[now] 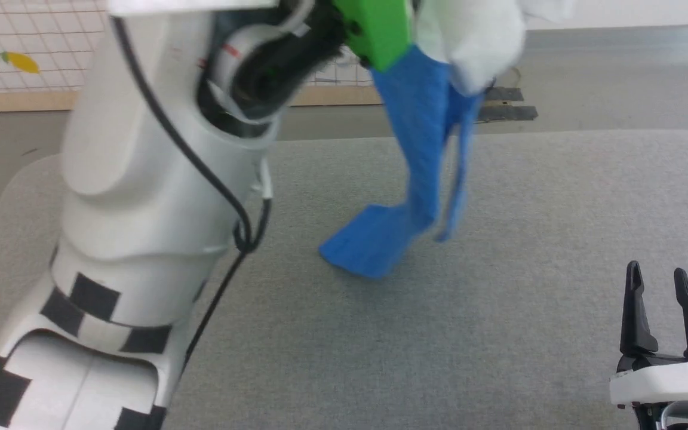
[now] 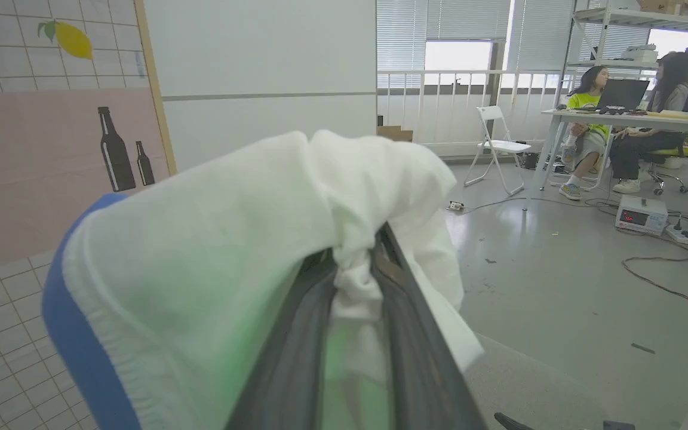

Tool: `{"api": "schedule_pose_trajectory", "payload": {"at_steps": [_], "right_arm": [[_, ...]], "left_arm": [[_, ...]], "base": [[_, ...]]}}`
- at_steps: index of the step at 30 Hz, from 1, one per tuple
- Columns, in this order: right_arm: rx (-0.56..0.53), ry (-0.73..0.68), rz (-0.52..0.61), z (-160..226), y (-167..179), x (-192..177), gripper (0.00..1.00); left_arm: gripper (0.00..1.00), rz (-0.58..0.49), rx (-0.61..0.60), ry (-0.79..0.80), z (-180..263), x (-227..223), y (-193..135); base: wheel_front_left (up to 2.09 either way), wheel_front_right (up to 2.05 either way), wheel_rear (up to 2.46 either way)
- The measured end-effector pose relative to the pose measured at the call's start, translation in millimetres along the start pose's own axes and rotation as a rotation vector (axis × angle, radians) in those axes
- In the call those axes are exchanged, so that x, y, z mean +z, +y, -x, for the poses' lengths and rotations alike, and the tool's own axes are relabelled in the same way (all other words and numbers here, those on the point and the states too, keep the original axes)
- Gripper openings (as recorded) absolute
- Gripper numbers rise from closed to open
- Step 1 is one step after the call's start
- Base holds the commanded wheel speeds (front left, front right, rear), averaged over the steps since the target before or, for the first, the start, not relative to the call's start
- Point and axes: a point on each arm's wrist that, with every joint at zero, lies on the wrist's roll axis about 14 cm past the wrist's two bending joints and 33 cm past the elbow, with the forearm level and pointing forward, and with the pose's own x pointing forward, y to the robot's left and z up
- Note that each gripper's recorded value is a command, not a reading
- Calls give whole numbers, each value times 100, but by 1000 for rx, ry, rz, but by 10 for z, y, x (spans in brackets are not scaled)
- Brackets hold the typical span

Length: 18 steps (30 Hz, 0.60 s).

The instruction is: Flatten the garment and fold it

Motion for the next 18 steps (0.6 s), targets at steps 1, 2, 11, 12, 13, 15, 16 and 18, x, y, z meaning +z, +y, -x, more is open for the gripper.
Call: {"api": "schedule_pose_trajectory", "payload": {"at_steps": [1,2,11,12,13,15,16,18], "right_arm": [[-7,1,2,11,-26,0,100],[-14,2,3,20,-48,-3,100],[-56,40,8,43,-179,-121,100],[-57,44,9,40,-185,-136,100],[-58,48,10,38,-187,-147,100],[-61,56,11,36,-195,-173,100],[-62,59,12,35,-197,-185,100],[-58,68,13,17,-185,-216,100]], "left_arm": [[0,3,-24,9,-46,-56,-70],[0,6,-40,18,-78,-110,-117],[0,169,-45,171,-124,-1332,-122],[0,198,-26,196,-86,-1529,-91],[0,228,-5,208,-48,-1683,-54],[0,288,47,251,65,-2071,10],[0,303,69,275,122,-2237,32],[0,348,134,324,271,-2611,112]], "base": [[0,0,0],[0,0,0],[0,0,0],[0,0,0],[0,0,0],[0,0,0],[0,0,0],[0,0,0]]}}
